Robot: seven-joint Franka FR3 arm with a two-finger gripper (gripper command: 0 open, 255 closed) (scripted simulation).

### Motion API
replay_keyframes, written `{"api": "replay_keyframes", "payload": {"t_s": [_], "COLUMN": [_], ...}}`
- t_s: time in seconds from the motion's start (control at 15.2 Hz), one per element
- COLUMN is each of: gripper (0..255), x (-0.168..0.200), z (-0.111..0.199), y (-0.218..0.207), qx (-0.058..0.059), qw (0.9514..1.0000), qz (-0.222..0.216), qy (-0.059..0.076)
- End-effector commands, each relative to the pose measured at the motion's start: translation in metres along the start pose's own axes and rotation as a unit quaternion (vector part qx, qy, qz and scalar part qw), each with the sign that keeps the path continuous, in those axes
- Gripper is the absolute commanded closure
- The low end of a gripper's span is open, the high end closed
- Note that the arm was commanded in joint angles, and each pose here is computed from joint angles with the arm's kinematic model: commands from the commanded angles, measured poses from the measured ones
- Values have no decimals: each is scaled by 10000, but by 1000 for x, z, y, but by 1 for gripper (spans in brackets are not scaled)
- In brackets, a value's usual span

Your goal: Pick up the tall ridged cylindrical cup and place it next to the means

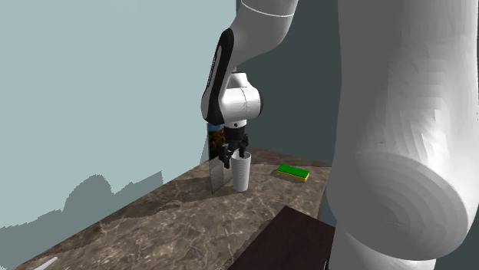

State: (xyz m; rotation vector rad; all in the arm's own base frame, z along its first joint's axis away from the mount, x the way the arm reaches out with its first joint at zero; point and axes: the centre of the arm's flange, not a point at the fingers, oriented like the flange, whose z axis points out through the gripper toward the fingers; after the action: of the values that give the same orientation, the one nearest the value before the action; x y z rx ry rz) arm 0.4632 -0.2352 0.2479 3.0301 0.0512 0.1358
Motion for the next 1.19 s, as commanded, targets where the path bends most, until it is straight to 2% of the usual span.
{"api": "replay_keyframes", "payload": {"t_s": [0.0, 0.13, 0.2, 0.79, 1.12], "gripper": [0, 0, 255, 255, 255], "x": [0, 0, 0, 0, 2], "z": [0, 0, 0, 0, -26], "y": [0, 0, 0, 0, 3], "qx": [0, 0, 0, 0, 0], "qw": [10000, 10000, 10000, 10000, 10000], "qz": [0, 0, 0, 0, 0], "qy": [1, 0, 0, 1, 1]}}
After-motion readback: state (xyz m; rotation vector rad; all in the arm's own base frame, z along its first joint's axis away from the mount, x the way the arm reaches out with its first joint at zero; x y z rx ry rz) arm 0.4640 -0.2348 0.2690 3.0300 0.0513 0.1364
